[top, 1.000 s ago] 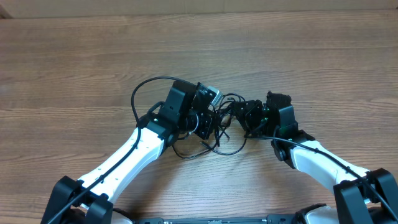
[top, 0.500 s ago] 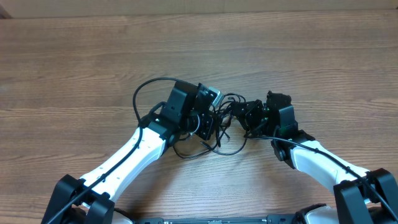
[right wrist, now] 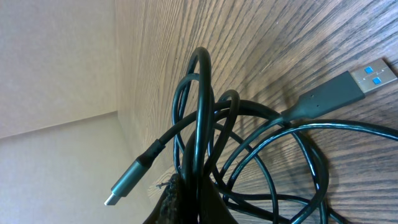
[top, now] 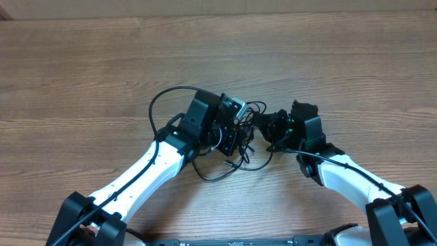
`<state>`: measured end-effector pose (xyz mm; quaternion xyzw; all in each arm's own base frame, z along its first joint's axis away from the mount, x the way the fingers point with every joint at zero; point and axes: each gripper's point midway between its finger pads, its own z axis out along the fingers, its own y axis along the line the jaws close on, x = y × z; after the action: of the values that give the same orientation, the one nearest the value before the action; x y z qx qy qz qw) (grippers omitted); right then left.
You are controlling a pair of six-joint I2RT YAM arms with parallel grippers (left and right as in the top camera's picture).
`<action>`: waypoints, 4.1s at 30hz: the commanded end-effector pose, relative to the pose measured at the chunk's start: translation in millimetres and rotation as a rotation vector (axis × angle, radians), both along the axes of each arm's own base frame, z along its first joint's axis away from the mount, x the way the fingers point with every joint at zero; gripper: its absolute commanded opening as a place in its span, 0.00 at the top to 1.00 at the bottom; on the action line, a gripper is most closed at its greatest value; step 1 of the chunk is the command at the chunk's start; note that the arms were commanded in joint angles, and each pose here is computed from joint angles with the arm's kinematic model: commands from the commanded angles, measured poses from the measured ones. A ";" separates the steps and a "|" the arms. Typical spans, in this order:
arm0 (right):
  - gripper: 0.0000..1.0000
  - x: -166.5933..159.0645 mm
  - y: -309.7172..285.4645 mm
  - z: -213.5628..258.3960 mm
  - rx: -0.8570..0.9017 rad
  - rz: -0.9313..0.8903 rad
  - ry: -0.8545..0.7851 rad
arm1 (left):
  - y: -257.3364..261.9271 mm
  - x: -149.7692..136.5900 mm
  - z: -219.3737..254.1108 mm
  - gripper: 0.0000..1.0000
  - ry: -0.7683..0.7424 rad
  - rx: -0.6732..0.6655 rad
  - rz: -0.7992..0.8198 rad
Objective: Untangle cables
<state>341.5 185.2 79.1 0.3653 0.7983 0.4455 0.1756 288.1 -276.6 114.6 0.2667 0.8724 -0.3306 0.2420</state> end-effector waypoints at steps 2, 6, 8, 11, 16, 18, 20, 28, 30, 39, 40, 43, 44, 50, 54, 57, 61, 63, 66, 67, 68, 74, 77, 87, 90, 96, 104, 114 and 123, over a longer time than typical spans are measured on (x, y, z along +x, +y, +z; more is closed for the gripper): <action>0.96 2.0 3.3 2.5 -0.002 0.006 -0.010 | 0.6 1.9 -4.6 0.96 0.000 0.020 0.018; 0.96 -1.1 7.4 3.7 0.015 0.031 -0.004 | 8.9 6.8 -10.7 0.96 -0.010 0.070 0.058; 0.96 -2.4 9.0 4.1 0.021 0.041 -0.002 | 16.9 10.9 -15.8 0.96 -0.018 0.114 0.093; 0.96 -4.6 11.7 5.3 0.036 0.060 0.003 | 33.5 17.7 -24.8 0.95 -0.036 0.203 0.159; 0.96 -6.3 13.2 11.5 0.083 0.099 0.003 | 61.8 26.8 -35.5 0.96 -0.054 0.335 0.278; 0.96 -6.8 13.1 14.1 0.102 0.114 0.003 | 69.3 28.8 -37.4 0.96 -0.049 0.361 0.325; 0.96 -7.6 13.7 17.2 0.122 0.131 0.001 | 70.9 29.4 -37.7 0.95 -0.048 0.366 0.335; 0.96 -9.2 21.5 47.0 0.231 0.245 -0.085 | 71.0 29.5 -37.7 0.95 -0.049 0.367 0.335; 0.96 -10.4 23.3 53.0 0.250 0.270 -0.104 | 70.9 29.5 -37.7 0.95 -0.049 0.366 0.335; 0.96 -11.0 21.8 69.3 0.287 0.330 -0.173 | 62.2 24.1 -37.1 0.96 -0.023 0.327 0.298; 0.96 -9.9 21.2 68.9 0.277 0.328 -0.183 | 56.5 20.5 -36.3 0.94 -0.007 0.301 0.274; 0.96 -3.7 14.3 57.5 0.208 0.288 -0.190 | 32.3 2.2 -30.5 0.40 0.071 0.182 0.163; 0.96 -3.1 10.8 49.0 0.190 0.259 -0.154 | 26.6 -2.5 -28.3 0.21 0.089 0.152 0.135; 0.96 -2.9 -2.0 22.9 0.126 0.171 -0.049 | 13.8 -13.4 -21.6 0.06 0.129 0.080 0.069; 0.96 -2.7 -1.9 23.4 0.127 0.172 -0.051 | 12.9 -12.2 -20.5 0.04 0.124 0.075 0.070; 0.96 -2.7 -1.7 23.5 0.127 0.172 -0.051 | 7.3 -12.1 -15.5 0.01 0.118 0.042 0.051; 0.96 -1.3 -3.3 22.5 0.119 0.161 -0.052 | -6.0 -12.1 -2.0 0.00 0.098 -0.039 0.001; 0.96 -0.9 -4.2 21.4 0.112 0.158 -0.053 | -12.0 -11.7 5.1 0.00 0.090 -0.079 -0.018; 0.96 -1.0 -5.8 18.8 0.103 0.150 -0.044 | -16.8 -9.5 11.7 0.01 0.091 -0.116 -0.013; 0.96 -1.0 -5.8 18.8 0.103 0.150 -0.044 | -17.3 -8.4 12.7 0.01 0.092 -0.121 -0.007; 0.96 -1.4 -5.3 19.0 0.105 0.152 -0.044 | -17.6 -7.9 13.2 0.00 0.088 -0.122 -0.008; 0.96 -2.8 -0.6 25.3 0.133 0.179 -0.058 | -10.5 0.4 5.4 0.00 0.058 -0.062 0.050; 0.96 -2.5 2.5 31.5 0.149 0.199 -0.083 | -3.4 3.5 -3.9 0.00 0.044 0.006 0.096; 0.96 -1.6 3.7 35.1 0.155 0.206 -0.099 | 2.7 8.3 -16.2 0.01 -0.023 0.141 0.214; 0.96 -3.4 5.3 35.9 0.165 0.217 -0.095 | 9.4 13.3 -18.9 0.00 -0.048 0.187 0.286; 0.96 -6.0 8.9 40.0 0.194 0.236 -0.091 | 31.1 26.1 -22.3 0.01 -0.096 0.272 0.400; 0.96 -6.3 10.9 44.7 0.207 0.251 -0.108 | 84.2 31.0 -32.9 0.01 -0.161 0.514 0.545; 0.96 -10.0 19.5 63.1 0.252 0.325 -0.178 | 114.1 40.7 -30.9 0.01 -0.191 0.595 0.635; 0.96 -12.8 18.9 70.6 0.291 0.353 -0.183 | 152.1 56.5 -31.9 0.00 -0.149 0.604 0.740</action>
<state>327.8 205.2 140.0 0.2116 0.7641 0.5989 0.1129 338.0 -141.5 82.0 0.0470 0.9473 0.0468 0.3134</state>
